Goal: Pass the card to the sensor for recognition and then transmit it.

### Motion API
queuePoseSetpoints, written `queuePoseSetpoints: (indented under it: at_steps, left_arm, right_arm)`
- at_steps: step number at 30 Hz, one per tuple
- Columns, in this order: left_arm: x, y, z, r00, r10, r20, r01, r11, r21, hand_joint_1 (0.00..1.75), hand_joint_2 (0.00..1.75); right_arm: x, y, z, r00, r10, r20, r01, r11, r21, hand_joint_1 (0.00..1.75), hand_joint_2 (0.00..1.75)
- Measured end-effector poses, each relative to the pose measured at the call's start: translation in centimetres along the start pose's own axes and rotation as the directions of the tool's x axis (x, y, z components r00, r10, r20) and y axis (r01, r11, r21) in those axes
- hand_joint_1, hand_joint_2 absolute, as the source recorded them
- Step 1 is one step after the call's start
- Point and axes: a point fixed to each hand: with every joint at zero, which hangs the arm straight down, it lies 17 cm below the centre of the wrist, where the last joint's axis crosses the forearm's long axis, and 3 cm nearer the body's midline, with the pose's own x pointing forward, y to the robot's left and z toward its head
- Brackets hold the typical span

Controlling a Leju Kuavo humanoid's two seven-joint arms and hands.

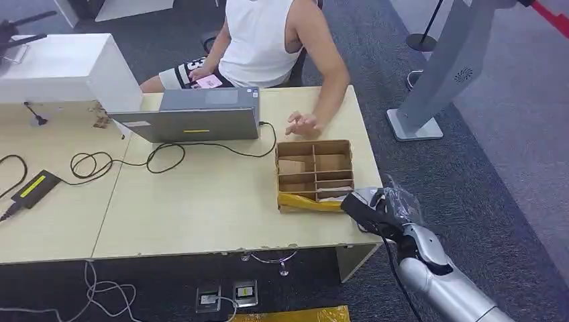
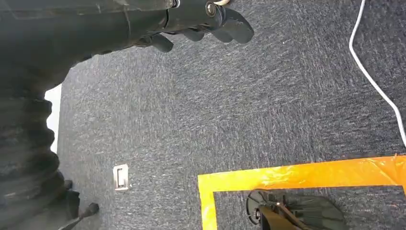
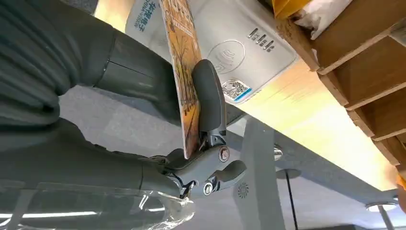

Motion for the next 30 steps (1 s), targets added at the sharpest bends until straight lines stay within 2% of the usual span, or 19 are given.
queuePoseSetpoints:
  at_steps: [10, 14, 18, 25, 30]
  left_arm:
    - [0.0, -0.1, 0.0, 1.000, -0.011, 0.004, 0.011, 1.000, -0.004, 0.00, 1.75]
    - [0.0, -0.1, 0.0, 1.000, -0.013, 0.005, 0.013, 1.000, -0.004, 0.00, 1.75]
    - [0.0, -0.1, 0.0, 1.000, -0.018, 0.008, 0.018, 1.000, -0.002, 0.00, 1.75]
    - [0.0, 0.0, 0.0, 1.000, -0.016, 0.005, 0.016, 1.000, 0.000, 0.00, 1.75]
    - [0.0, -0.1, 0.0, 1.000, -0.017, 0.006, 0.017, 1.000, -0.001, 0.00, 1.75]
  right_arm:
    - [-0.1, -0.3, -0.2, 1.000, 0.004, -0.005, -0.004, 1.000, -0.007, 1.75, 1.75]
    - [-0.6, -1.7, -0.4, 1.000, 0.019, -0.021, -0.020, 0.998, -0.059, 1.75, 1.75]
    - [-0.4, -6.6, -1.5, 1.000, 0.017, -0.013, -0.019, 0.985, -0.174, 1.75, 1.75]
    - [3.1, -18.3, -3.1, 0.997, 0.065, 0.049, -0.042, 0.925, -0.378, 1.75, 1.75]
    - [5.3, -22.1, -2.7, 0.991, 0.095, 0.098, -0.041, 0.894, -0.446, 1.75, 1.75]
